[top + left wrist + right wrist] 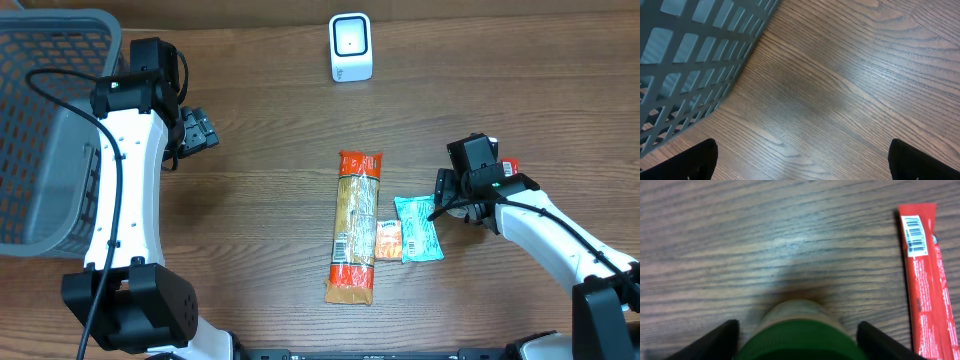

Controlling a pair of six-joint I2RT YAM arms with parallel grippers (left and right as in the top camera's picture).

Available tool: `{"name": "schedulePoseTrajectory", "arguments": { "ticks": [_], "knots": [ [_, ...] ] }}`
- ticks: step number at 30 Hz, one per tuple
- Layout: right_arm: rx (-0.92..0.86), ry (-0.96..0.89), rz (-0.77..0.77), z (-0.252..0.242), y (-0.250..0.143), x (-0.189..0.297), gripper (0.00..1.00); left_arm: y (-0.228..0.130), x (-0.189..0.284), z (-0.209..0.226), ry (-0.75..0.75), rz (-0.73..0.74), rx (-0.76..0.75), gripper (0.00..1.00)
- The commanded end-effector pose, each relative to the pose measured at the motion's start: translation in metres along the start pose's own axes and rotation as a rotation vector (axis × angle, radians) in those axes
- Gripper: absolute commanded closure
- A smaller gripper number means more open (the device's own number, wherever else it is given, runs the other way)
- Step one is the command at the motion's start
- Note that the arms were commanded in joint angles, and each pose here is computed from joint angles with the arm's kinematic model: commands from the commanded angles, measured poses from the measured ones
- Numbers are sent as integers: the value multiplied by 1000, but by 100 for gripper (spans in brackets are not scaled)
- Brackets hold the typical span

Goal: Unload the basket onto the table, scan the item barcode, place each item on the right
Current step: 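Lift the green-lidded jar with the right gripper, then carry the jar up to the white barcode scanner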

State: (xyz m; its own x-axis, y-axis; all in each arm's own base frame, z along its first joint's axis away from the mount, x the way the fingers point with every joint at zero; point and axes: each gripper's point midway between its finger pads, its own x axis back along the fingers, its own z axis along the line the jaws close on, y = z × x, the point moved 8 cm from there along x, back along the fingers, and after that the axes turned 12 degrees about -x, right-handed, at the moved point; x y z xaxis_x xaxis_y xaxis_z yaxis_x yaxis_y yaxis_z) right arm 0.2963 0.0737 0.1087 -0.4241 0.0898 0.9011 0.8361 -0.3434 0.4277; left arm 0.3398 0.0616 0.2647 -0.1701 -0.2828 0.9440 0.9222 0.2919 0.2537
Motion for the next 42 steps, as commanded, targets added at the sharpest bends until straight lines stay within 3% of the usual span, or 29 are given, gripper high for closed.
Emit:
{"name": "schedulePoseTrajectory", "arguments": {
  "ticks": [1, 9, 13, 20, 31, 34, 42],
  "knots": [
    [-2, -11, -5, -2, -1, -2, 32, 4, 4, 1, -4, -16, -16, 0],
    [-1, -12, -3, 0, 4, 3, 39, 4, 4, 1, -4, -16, -16, 0],
    [65, 9, 10, 11, 23, 23, 52, 4, 4, 1, -4, -16, -16, 0],
    [144, 165, 39, 42, 67, 89, 56, 4, 4, 1, -4, -16, -16, 0],
    [156, 308, -59, 77, 140, 199, 59, 4, 4, 1, -4, -16, -16, 0],
    [164, 326, -33, 93, 150, 191, 59, 4, 4, 1, -4, -16, -16, 0],
    [181, 358, 50, 138, 158, 102, 60, 4, 4, 1, -4, -16, -16, 0]
  ]
}}
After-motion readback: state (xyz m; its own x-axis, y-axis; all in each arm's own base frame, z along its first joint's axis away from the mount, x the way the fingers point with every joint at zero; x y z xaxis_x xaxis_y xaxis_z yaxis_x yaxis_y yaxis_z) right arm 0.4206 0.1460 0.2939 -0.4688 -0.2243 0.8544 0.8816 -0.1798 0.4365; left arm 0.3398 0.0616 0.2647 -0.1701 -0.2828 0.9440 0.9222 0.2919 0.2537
